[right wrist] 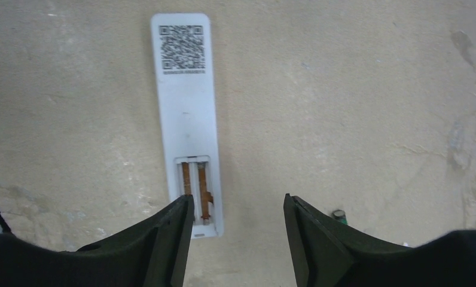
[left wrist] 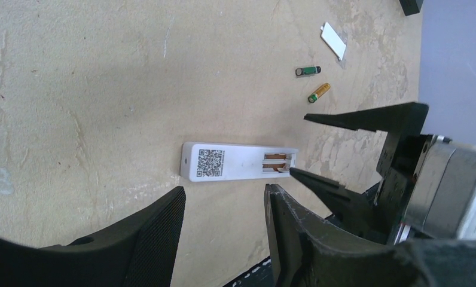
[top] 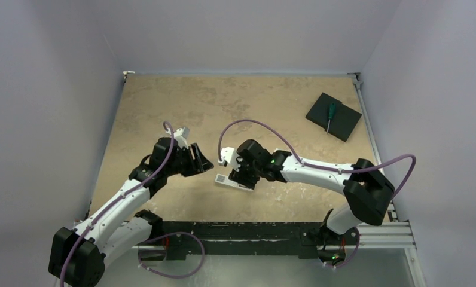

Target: Load the batteries into the remote control

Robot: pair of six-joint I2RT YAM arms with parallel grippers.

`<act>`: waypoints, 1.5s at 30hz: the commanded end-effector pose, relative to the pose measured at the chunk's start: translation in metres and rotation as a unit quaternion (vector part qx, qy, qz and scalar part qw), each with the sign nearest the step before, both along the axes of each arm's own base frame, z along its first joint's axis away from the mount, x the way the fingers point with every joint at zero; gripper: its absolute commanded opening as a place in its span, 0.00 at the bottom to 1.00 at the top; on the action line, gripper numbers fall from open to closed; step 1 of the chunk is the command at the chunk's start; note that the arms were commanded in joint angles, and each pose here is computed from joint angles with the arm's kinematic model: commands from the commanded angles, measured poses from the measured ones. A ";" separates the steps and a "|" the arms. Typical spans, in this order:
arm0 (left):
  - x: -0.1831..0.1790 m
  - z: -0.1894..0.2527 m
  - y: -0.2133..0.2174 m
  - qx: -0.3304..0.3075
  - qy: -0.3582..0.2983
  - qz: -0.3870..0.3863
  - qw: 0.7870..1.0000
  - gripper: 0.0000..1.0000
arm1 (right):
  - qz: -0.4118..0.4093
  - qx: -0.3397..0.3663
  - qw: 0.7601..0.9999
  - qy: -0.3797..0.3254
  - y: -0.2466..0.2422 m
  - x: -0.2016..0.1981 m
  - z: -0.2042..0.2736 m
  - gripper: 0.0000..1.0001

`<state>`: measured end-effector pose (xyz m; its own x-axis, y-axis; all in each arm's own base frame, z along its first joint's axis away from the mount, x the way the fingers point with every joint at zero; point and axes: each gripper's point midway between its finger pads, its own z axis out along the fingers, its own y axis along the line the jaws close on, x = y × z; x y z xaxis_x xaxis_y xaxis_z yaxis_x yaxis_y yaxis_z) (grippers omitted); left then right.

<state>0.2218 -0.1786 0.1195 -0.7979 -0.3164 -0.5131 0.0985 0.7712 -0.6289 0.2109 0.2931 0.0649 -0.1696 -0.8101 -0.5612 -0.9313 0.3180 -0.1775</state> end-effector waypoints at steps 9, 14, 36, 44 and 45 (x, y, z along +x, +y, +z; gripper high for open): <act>0.002 0.016 -0.008 -0.013 -0.032 -0.033 0.999 0.51 | -0.079 -0.037 0.996 -0.031 -0.048 0.052 0.026 0.59; 0.001 0.014 -0.011 -0.018 -0.030 -0.044 0.998 0.51 | -0.087 -0.056 0.994 -0.027 -0.059 0.064 0.022 0.58; -0.001 0.008 -0.015 -0.025 -0.021 -0.057 0.998 0.51 | -0.117 -0.102 0.988 0.012 -0.081 0.095 -0.018 0.56; -0.001 0.006 -0.016 -0.025 -0.019 -0.058 0.998 0.51 | -0.127 -0.112 0.985 0.031 -0.088 0.096 -0.030 0.54; -0.001 0.006 -0.016 -0.025 -0.019 -0.059 0.998 0.51 | -0.128 -0.113 0.985 0.035 -0.089 0.095 -0.031 0.54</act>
<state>0.2149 -0.1924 0.1206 -0.8297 -0.2594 -0.4943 0.1665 0.7302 -0.6626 0.2976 0.2016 0.0253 -0.4166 -0.8445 -0.3366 -0.8406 0.4988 -0.2110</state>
